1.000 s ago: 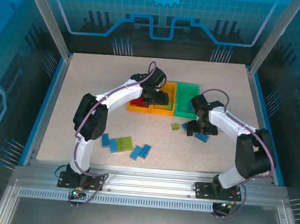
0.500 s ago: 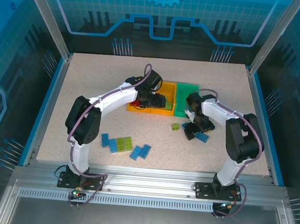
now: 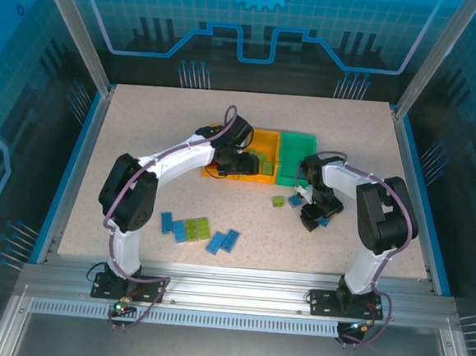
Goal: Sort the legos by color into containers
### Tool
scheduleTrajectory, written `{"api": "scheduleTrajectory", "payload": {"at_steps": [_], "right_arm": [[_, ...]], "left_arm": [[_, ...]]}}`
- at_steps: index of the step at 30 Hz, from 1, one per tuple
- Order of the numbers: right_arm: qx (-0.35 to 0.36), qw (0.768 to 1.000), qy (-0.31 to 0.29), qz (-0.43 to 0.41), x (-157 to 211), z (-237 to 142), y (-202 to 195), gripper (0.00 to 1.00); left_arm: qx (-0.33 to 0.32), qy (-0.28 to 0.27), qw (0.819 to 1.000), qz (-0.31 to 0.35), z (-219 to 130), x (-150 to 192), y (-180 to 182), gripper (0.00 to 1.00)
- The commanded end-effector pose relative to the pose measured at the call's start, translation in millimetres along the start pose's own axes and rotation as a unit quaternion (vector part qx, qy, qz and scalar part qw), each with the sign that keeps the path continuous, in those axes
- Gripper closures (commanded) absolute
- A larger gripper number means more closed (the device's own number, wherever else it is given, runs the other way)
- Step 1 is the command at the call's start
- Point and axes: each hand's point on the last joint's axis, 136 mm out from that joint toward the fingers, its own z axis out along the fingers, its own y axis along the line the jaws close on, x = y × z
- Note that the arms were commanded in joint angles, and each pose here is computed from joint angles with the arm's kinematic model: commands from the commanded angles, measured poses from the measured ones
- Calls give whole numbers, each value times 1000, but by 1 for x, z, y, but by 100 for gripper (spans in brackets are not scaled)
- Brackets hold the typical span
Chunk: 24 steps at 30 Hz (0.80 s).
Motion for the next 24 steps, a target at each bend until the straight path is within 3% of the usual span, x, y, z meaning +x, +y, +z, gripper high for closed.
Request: {"api": "scheduleTrajectory", "payload": {"at_steps": [1, 3, 12, 16, 20, 24], "right_arm": [[0, 1000, 14, -4, 1, 16, -1, 44], [-3, 1000, 5, -1, -2, 15, 0, 53], [-1, 998, -60, 12, -10, -14, 2, 64], [-19, 990, -134, 26, -24, -54, 4, 67], [-53, 971, -228, 43, -46, -102, 10, 67], [-86, 952, -283, 78, -70, -135, 10, 69]], "left_arm": [[19, -14, 1000, -7, -16, -4, -4, 30], [19, -17, 1000, -9, -17, -5, -4, 30], [16, -9, 1000, -11, -11, 0, -2, 31], [11, 1, 1000, 18, -8, 10, -7, 30], [5, 19, 999, 39, 1, 28, -14, 30], [9, 31, 999, 40, 7, 45, -23, 30]]}}
